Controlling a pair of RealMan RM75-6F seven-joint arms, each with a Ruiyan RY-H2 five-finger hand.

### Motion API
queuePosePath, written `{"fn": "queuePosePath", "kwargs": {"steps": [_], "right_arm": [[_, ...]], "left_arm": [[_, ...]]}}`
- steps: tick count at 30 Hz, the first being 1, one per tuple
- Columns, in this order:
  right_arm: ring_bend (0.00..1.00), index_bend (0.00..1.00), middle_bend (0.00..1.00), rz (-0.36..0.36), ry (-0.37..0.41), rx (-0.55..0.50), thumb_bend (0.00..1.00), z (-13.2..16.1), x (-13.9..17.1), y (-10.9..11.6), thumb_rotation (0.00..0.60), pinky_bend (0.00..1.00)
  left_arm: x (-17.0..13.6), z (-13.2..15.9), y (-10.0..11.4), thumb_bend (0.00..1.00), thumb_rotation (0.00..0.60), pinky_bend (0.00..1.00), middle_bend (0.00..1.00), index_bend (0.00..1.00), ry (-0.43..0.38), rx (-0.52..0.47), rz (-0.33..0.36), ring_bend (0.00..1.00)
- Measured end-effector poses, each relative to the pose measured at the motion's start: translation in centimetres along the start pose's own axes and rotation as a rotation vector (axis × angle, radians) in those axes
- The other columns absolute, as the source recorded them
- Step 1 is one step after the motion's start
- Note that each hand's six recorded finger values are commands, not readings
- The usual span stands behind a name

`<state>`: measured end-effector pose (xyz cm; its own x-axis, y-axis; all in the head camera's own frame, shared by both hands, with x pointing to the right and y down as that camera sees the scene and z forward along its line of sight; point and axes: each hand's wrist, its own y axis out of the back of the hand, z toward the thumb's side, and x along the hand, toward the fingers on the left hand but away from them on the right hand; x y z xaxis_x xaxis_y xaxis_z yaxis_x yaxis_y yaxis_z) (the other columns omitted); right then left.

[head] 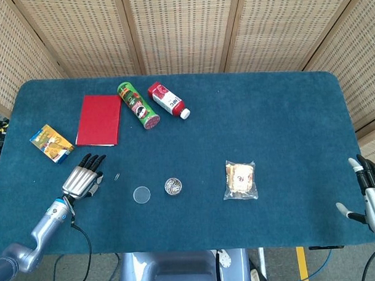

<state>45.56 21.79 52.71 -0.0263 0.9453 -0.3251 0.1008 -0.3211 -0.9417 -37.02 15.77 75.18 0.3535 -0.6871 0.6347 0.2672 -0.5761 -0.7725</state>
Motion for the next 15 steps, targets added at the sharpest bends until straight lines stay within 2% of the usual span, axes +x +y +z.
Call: {"fn": "queuePosePath", "kwargs": {"steps": [15], "right_arm": [[0.00, 0.00, 0.00, -0.002, -0.001, -0.006, 0.00, 0.0, 0.0, 0.1, 0.600, 0.00]], "left_arm": [[0.2, 0.3, 1.2, 0.43, 0.600, 0.00, 0.00, 0.75, -0.006, -0.014, 0.035, 0.00]]}}
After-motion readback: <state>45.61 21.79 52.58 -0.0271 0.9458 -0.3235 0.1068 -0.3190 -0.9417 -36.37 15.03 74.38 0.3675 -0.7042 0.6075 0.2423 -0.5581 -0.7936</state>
